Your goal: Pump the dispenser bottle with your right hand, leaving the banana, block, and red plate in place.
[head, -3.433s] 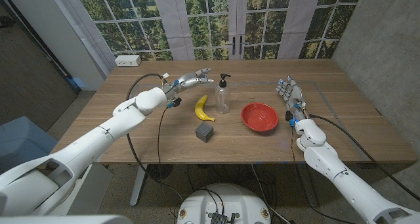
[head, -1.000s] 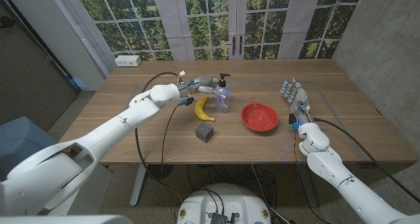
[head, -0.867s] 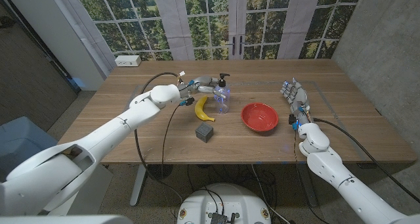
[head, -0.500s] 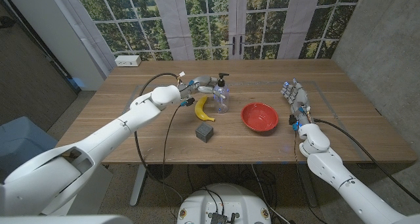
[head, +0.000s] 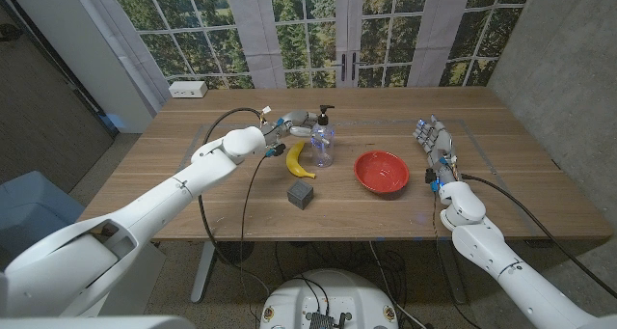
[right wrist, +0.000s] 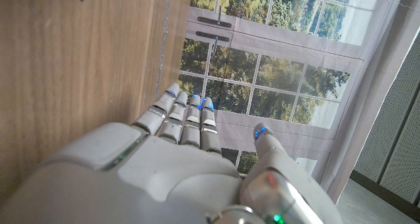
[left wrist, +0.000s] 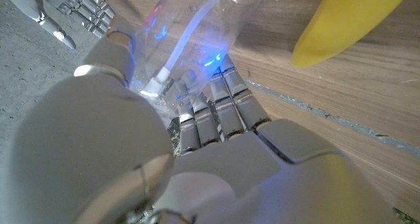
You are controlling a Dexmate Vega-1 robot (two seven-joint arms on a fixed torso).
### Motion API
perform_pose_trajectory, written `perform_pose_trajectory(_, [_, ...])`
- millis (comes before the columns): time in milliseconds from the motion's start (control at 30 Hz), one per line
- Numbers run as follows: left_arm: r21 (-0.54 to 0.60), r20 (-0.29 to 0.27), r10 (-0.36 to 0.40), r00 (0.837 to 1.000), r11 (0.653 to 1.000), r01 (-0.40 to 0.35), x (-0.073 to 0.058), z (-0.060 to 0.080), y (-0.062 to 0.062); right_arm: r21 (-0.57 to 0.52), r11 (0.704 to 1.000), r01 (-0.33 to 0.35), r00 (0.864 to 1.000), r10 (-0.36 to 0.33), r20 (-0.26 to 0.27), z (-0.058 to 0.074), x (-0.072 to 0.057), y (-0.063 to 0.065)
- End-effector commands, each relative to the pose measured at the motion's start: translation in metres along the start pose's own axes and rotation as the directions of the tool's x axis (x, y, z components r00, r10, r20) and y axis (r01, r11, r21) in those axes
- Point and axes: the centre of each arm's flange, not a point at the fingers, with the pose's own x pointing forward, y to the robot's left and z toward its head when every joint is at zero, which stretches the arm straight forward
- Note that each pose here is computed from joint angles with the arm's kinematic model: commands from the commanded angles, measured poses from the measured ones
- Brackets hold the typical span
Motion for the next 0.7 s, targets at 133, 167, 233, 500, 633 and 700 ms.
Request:
perform_pose_trajectory(133, [0.004,0.043,0.044,0.998,0.999,-0.045,-0.002,0.014,0.008,0.0,1.0,0.0,1.0,0.0,0.002,0.0,0.001,-0.002])
perform_pose_trajectory(167, [0.003,0.046,0.049,0.998,0.999,-0.049,-0.002,0.015,0.008,-0.003,1.0,0.001,1.0,-0.001,0.0,0.0,0.002,-0.003])
perform_pose_trajectory(233, [0.013,0.044,0.054,0.998,0.998,-0.055,-0.002,0.016,0.01,-0.002,1.0,-0.001,1.0,0.001,0.001,0.0,0.002,-0.003])
perform_pose_trajectory(500, [0.011,0.059,0.088,0.994,0.996,-0.088,-0.006,0.018,0.014,-0.007,1.0,-0.008,1.0,0.008,-0.001,0.0,0.005,-0.002])
perform_pose_trajectory(633, [0.03,0.049,0.068,0.996,0.997,-0.07,-0.006,0.022,0.014,-0.005,1.0,-0.011,1.0,0.011,0.001,0.0,0.005,-0.002])
perform_pose_trajectory(700, [0.037,0.048,0.068,0.997,0.997,-0.07,-0.006,0.022,0.013,-0.008,1.0,-0.008,1.0,0.008,0.001,0.0,0.005,-0.002])
